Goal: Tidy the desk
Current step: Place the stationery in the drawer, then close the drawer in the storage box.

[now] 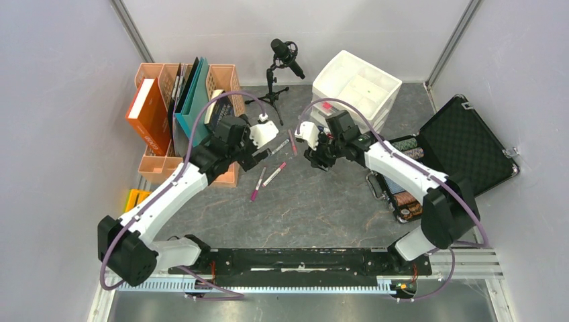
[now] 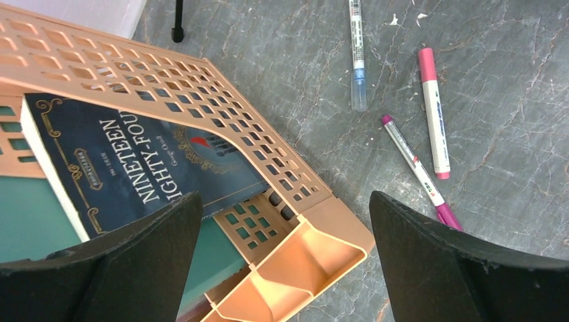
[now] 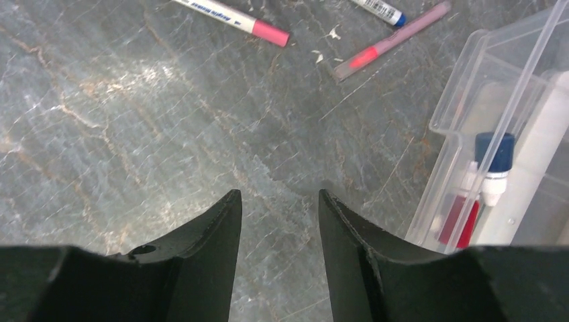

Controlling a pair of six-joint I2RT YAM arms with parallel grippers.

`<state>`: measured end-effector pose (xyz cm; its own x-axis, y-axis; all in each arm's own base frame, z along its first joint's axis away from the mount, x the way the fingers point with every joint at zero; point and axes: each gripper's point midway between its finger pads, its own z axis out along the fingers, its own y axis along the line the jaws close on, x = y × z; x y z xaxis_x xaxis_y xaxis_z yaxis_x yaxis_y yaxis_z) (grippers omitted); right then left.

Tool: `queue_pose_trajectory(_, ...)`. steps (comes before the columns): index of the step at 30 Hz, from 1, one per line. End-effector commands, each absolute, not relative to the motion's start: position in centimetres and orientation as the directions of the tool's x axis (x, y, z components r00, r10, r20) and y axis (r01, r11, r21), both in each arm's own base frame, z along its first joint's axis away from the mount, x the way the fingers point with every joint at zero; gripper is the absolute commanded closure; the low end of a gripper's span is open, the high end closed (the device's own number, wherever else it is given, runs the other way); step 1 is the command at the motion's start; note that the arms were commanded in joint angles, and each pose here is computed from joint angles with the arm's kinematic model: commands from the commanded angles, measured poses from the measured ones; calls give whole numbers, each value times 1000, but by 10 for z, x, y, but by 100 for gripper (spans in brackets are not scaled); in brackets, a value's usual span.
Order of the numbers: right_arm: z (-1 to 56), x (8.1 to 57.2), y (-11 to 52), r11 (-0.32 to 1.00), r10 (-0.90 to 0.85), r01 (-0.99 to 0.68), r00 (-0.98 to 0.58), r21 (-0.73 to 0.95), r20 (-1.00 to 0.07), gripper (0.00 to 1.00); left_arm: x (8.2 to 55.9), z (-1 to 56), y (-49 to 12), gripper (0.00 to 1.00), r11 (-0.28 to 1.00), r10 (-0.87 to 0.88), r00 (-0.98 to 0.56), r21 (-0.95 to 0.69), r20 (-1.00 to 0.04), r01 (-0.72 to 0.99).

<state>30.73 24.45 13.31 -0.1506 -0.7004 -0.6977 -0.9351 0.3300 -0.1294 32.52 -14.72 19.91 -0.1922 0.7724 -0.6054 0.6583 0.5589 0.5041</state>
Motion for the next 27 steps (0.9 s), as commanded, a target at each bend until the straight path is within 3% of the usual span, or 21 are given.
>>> queue_pose_trajectory(1,152,337,261,370,-669,-908,-115,-195,-734,49,316,211,-142,0,609,729,-204,484,-654,628)
queue_pose_trajectory(27,127,372,259,416,-744,-880,-184,-230,-643,51,290,203,-135,0,611,706,-164,475,-689,633)
